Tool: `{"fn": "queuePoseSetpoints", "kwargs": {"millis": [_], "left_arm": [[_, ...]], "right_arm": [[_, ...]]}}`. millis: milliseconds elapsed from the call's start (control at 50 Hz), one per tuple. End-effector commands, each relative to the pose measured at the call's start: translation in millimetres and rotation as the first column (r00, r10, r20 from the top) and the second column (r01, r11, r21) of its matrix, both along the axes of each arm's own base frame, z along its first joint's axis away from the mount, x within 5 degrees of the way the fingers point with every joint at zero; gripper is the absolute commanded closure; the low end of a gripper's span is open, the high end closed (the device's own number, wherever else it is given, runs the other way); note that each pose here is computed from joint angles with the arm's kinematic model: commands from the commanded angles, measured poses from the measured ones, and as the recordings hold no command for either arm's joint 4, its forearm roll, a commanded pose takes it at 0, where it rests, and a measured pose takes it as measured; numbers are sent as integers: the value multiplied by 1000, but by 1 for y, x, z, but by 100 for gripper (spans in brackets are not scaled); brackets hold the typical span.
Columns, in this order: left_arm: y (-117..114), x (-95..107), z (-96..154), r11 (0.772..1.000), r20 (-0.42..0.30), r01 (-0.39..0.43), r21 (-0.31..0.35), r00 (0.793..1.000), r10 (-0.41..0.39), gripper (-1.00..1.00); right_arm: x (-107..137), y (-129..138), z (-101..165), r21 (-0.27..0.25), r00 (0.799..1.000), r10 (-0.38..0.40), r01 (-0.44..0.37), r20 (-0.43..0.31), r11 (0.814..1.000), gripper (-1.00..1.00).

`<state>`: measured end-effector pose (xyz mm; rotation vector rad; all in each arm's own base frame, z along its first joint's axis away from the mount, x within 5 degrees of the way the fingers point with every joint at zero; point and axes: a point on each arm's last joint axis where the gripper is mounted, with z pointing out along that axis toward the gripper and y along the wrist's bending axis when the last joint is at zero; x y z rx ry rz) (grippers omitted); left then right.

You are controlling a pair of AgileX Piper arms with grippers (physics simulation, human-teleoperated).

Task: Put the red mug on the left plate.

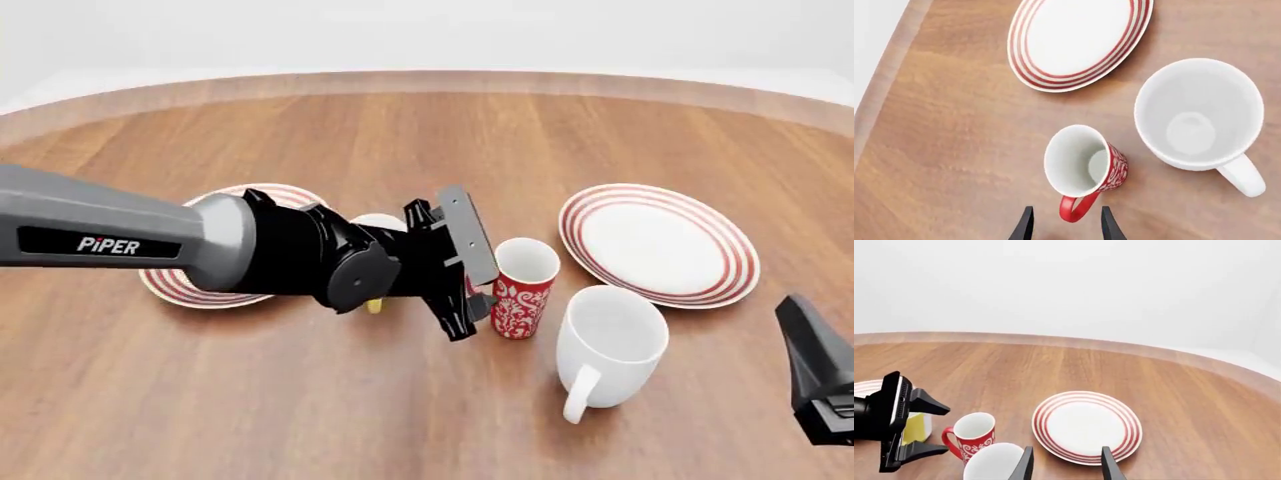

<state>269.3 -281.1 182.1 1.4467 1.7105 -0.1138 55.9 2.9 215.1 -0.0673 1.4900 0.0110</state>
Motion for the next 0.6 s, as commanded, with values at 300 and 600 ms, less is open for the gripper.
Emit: {"fn": "queuePoseSetpoints", "kwargs": {"millis": [300, 600], "left_arm": [[-3, 12, -9, 1000, -7, -12, 16, 1000, 12, -100], [-6, 12, -12, 1000, -13, -14, 10, 1000, 14, -100]], "right_arm": [[0, 0, 0, 3, 1000, -1, 1, 0, 1000, -100], [1, 0, -1, 5, 1000, -3, 3, -3, 1000, -100]]}}
